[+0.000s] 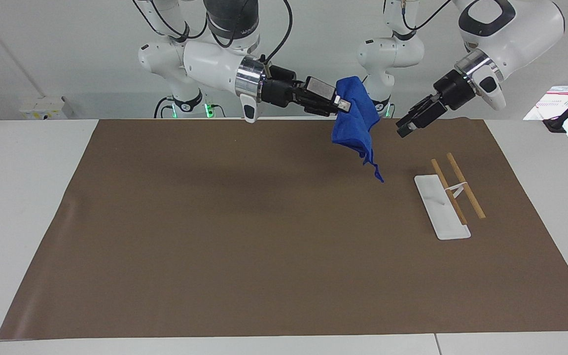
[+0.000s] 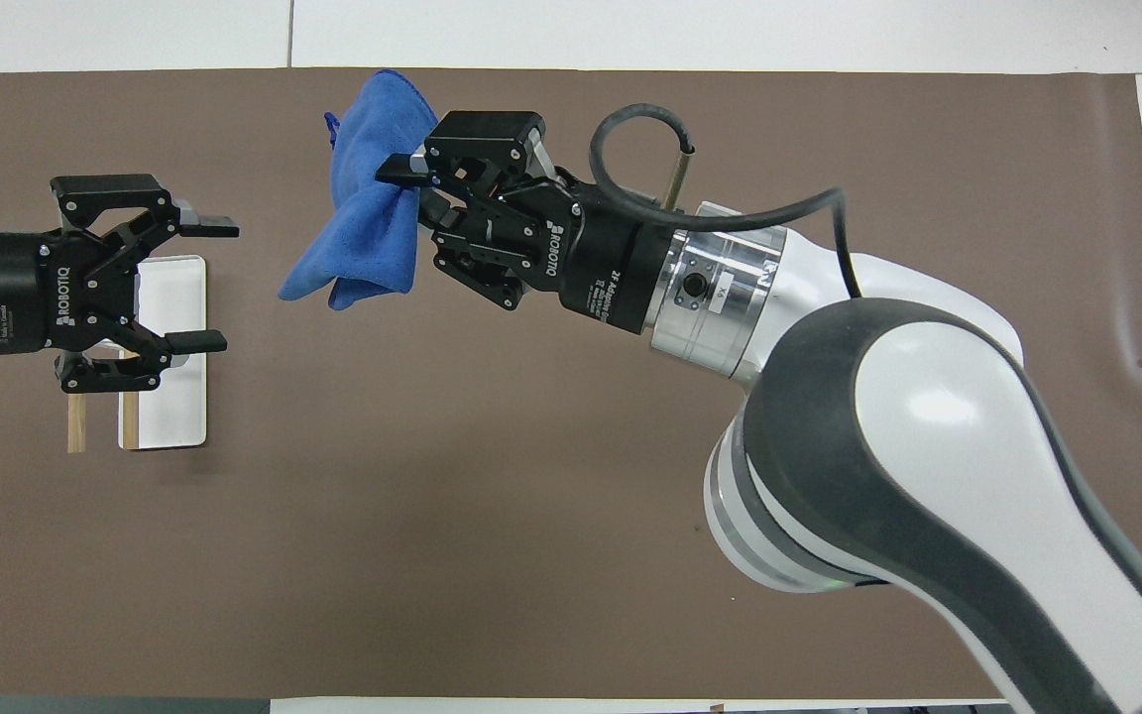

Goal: Right arm passes towel to left arm to hang
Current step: 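Hold the towel out with the right gripper while the left gripper reaches it, then close the left gripper on the blue towel beside the right gripper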

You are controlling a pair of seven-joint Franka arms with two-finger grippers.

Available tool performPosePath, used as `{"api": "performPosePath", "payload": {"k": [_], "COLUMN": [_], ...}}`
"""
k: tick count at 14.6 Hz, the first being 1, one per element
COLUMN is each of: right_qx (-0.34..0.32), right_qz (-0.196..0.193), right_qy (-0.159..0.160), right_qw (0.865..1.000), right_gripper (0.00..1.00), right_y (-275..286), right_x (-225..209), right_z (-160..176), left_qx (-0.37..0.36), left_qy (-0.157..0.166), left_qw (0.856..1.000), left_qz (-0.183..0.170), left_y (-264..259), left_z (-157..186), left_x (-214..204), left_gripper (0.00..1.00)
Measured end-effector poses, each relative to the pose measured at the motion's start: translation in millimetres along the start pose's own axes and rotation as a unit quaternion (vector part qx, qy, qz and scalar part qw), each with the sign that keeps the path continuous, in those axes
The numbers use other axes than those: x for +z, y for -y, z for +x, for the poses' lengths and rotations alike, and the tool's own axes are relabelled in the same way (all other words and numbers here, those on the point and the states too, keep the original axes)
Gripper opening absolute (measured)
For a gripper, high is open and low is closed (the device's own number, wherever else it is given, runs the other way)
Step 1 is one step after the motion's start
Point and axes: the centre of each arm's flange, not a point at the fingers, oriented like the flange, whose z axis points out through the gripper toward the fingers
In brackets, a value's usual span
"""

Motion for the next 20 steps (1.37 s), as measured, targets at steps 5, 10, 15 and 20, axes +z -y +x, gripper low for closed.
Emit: {"api": "performPosePath", "payload": {"k": [5, 10, 15, 20], "right_qx": [0.0, 0.0, 0.0, 0.0], "right_qz": [0.0, 0.0, 0.001, 0.002], "right_qy": [0.0, -0.001, -0.006, -0.009], "right_qw": [1.0, 1.0, 1.0, 1.0], "right_gripper": [0.14, 0.14, 0.14, 0.14], "right_y": [-0.2, -0.2, 0.0, 0.1], "right_x": [-0.2, -0.2, -1.2, -1.6], "right_z": [0.3, 0.4, 1.6, 2.1], "left_qx": [-0.092, -0.142, -0.154, -0.158], "left_qy": [0.014, 0.0, -0.015, -0.019], "left_qw": [0.995, 0.988, 0.984, 0.983], "left_qz": [-0.031, -0.054, -0.084, -0.091], "left_y": [-2.8, -10.7, -16.5, -16.9], "left_z": [-17.4, -47.5, -57.3, -53.0], "left_x": [17.1, 49.8, 59.2, 54.1], "left_gripper": [1.0, 1.0, 0.98, 0.77]}}
